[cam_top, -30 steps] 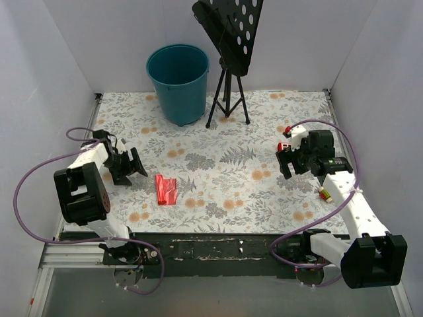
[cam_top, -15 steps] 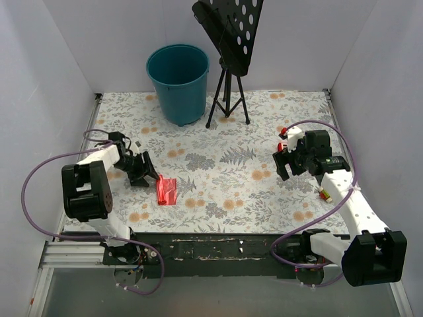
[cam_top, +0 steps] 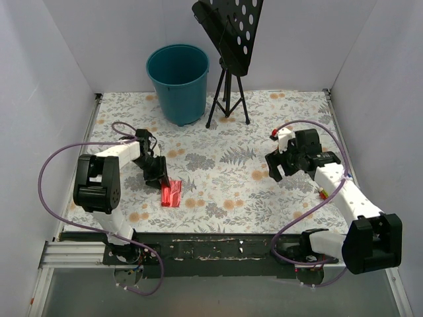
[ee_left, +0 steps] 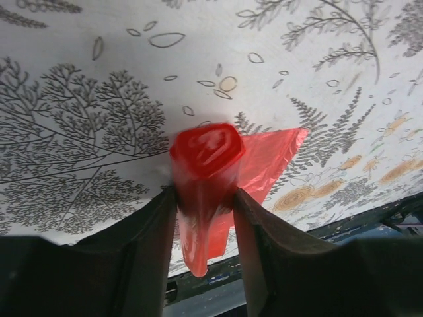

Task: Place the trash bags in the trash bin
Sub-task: Pick up the trash bag from the center of the board.

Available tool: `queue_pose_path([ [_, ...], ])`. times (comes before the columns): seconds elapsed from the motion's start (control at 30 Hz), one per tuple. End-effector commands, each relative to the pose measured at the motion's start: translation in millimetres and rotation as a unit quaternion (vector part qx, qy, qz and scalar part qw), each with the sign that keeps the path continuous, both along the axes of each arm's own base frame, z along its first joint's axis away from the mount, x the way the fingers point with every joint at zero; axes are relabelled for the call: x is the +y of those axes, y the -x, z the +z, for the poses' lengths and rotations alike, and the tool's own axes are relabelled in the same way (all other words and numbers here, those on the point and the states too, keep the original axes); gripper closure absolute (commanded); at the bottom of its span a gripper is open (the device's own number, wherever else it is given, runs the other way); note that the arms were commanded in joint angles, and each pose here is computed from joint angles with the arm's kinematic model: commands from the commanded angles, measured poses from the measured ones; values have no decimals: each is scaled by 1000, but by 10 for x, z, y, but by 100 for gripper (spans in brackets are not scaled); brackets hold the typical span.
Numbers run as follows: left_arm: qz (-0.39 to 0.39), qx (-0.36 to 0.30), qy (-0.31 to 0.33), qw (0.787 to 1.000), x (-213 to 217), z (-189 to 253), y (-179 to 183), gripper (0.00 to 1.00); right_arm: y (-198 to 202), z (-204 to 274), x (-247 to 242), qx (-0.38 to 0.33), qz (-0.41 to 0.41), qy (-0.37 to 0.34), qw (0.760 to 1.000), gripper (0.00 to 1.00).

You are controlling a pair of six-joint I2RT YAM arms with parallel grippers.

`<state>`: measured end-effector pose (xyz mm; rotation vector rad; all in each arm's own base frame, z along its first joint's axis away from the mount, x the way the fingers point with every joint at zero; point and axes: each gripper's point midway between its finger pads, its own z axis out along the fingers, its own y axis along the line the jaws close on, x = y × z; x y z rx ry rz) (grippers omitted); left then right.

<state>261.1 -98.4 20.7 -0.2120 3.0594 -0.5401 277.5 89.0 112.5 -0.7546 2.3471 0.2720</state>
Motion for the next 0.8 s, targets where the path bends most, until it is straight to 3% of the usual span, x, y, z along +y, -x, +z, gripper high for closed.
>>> queue_pose_path([
  [0.0,-12,24,-62,998,238,-294,59,67,-160,313,431,-47,61,-50,996,7],
  [0.1,-38,4,51,998,-87,-142,-35,88,-119,440,786,-43,108,-107,987,7],
  [0.17,-45,-41,149,987,-291,137,-205,93,-110,611,1029,-36,124,-177,976,6],
  [0.23,-51,-122,262,956,-426,616,-406,93,-60,767,1263,-27,164,-241,956,5],
  [0.3,-107,-210,311,921,-535,1056,-513,96,-7,873,1466,-19,205,-295,933,5],
  [0.4,-192,-283,330,880,-675,1431,-465,100,-59,989,1698,-39,244,-327,912,2],
  [0.57,-352,-312,326,820,-829,1651,-79,100,2,1105,2045,-68,338,-340,875,2],
  [0.77,-398,-378,311,776,-860,1983,89,100,154,1100,2401,-146,423,-303,842,2],
])
